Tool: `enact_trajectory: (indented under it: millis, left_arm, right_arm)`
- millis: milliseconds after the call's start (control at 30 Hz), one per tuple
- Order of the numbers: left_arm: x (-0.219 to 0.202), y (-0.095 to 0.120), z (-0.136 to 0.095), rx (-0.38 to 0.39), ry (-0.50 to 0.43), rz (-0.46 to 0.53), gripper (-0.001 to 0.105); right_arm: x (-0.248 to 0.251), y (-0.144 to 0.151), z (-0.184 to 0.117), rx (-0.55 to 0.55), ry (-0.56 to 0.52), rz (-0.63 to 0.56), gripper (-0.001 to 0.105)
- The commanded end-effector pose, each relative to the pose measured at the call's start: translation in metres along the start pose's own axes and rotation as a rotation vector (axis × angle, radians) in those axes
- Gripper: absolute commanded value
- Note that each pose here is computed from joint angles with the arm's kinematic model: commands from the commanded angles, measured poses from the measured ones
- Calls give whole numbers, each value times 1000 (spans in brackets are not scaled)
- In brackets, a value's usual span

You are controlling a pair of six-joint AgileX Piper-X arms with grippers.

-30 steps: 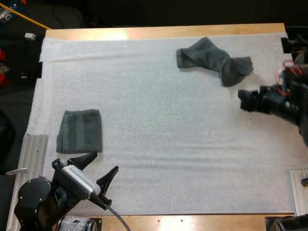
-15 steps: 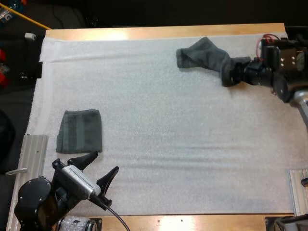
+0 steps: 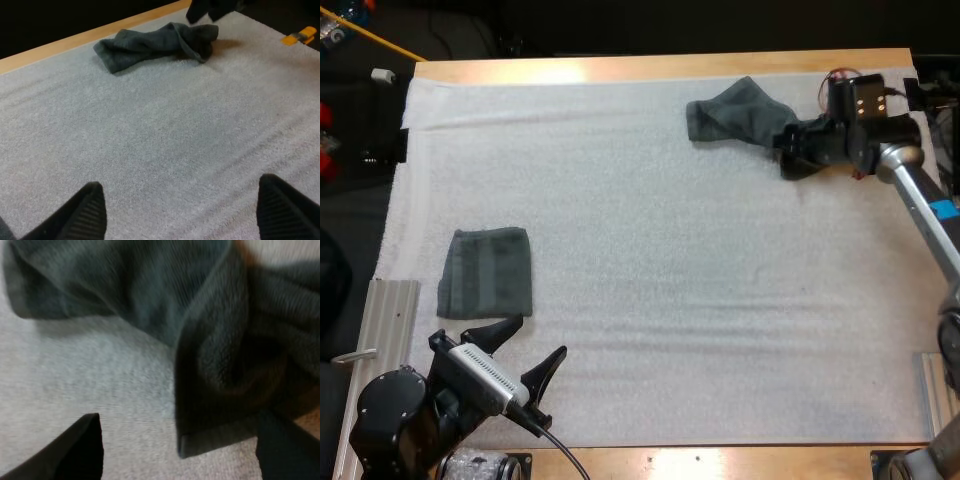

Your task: Pick towel from pile, fold and stack

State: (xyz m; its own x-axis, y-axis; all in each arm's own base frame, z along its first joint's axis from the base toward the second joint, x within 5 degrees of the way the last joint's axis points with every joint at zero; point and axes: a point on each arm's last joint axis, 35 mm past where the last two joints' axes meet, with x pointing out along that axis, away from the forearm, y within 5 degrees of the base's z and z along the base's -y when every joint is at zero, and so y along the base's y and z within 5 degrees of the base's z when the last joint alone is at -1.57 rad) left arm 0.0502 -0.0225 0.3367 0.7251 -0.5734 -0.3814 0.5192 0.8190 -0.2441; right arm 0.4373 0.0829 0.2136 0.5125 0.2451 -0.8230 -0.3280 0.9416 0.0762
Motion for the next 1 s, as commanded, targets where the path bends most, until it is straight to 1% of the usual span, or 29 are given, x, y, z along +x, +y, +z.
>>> enact_trajectory:
  millis: [0,133,267,333,400,467,500,567,600,733,900,967]
  left_arm:
    - [-1,-1,3,8,-11,-11,62]
    - [-1,-1,3,8,-11,-11,62]
    - [-1,-1,3,5,-11,-11,62]
    - [-1,-1,3,5,-11,-11,62]
    - [-1,-1,3,5,-11,-11,62]
    - [-1,-1,3,5,-11,-11,62]
    - [-1,-1,3,5,-11,-11,62]
    - [-1,-1,3,5,-11,-11,62]
    - [-1,-1,3,5,-11,-11,62]
    - [-1,-1,3,5,-11,-11,62]
    - [-1,-1,3,2,-11,-11,62]
    - [-1,-1,3,-9,-11,-11,62]
  right_arm:
    - [5,2,3,-2,-11,3,63]
    - [30,5,-3,-11,5,13,63]
    - [50,7,-10,-13,42,-46,63]
    - [56,8,-13,-12,57,-60,59]
    - [59,7,-15,5,66,-85,49]
    - [58,6,-15,24,68,-124,29]
    - [57,6,-14,23,64,-127,25]
    - [55,6,-10,21,60,-128,7]
    - [54,6,-9,21,65,-127,1]
    - [41,9,-1,11,68,-125,0]
    - [6,17,15,-53,3,-123,0]
    - [-16,21,21,-85,-28,-123,0]
